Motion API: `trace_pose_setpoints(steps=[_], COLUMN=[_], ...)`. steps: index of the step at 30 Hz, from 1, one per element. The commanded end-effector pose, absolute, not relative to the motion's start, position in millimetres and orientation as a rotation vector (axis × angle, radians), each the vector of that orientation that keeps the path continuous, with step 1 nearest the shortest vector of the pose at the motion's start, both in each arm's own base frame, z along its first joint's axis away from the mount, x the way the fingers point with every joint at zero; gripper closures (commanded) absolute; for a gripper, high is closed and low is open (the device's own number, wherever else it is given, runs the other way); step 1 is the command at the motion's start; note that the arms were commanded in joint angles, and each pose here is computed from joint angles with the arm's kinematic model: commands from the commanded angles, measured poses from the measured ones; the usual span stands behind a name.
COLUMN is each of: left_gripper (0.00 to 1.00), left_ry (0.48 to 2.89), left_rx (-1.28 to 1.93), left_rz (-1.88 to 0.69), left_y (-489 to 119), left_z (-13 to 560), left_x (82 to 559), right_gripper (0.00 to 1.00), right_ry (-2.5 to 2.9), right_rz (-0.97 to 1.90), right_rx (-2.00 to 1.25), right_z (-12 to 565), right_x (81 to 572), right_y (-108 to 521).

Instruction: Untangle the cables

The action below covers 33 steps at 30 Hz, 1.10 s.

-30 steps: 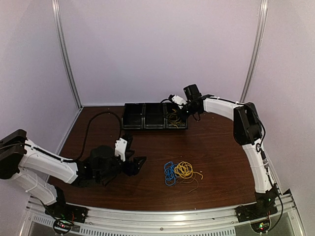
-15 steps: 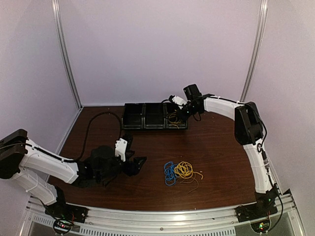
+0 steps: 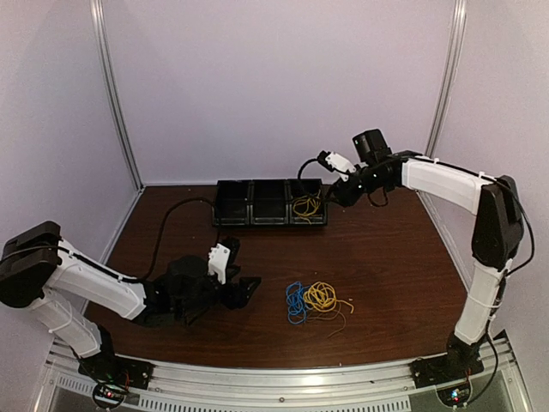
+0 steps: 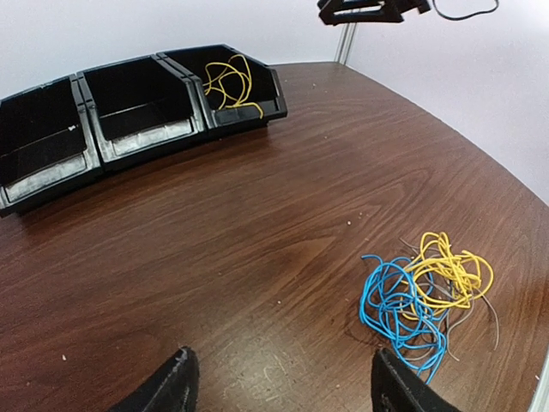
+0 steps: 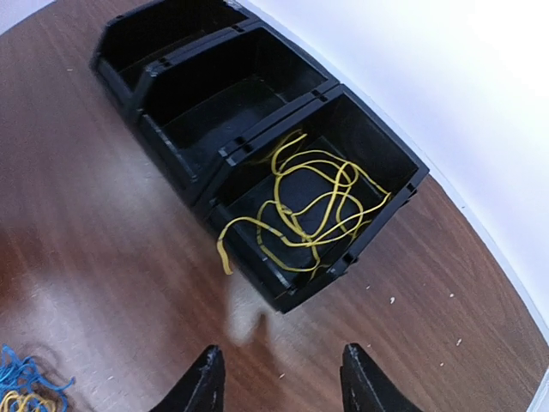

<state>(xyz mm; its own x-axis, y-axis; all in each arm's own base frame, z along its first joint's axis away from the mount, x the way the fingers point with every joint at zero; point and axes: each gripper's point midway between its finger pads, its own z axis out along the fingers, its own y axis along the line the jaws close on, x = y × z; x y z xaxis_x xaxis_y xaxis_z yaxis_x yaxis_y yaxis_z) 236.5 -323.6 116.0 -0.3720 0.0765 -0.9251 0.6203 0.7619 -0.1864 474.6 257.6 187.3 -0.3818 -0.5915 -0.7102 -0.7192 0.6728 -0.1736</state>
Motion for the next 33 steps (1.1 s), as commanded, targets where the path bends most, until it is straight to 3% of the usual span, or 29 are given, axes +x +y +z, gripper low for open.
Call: trace_pose_setpoints(steps=[1, 8, 12, 21, 33], left_gripper=[0.30, 0.34, 0.35, 0.40, 0.44], left_ry=[1.807, 1.776, 1.748, 1.700, 1.738], left_rx=[0.561, 0.689, 0.757, 0.845, 0.822], left_rz=[-0.702, -0.903, -0.987, -1.090, -1.045], left_y=[-347.9, -387.6, -401.9, -414.8, -403.5], left_z=[135.4, 131.9, 130.1, 135.1, 130.4], left_x=[242.8, 225.7, 215.9, 200.0, 201.6], right_gripper=[0.55, 0.63, 0.64, 0.64, 0.63], right_ry=[2.039, 1.946, 1.934, 1.927, 1.880], right_rz=[0.350, 0.656, 0.678, 0.742, 0.779], right_rx=[-1.145, -1.438, -1.601, -1.753, -1.845], right_z=[200.7, 180.6, 145.0, 104.9, 104.8], right_x=[415.3, 304.1, 263.9, 250.7, 226.0], right_y=[258.8, 260.8, 266.4, 291.6, 310.9])
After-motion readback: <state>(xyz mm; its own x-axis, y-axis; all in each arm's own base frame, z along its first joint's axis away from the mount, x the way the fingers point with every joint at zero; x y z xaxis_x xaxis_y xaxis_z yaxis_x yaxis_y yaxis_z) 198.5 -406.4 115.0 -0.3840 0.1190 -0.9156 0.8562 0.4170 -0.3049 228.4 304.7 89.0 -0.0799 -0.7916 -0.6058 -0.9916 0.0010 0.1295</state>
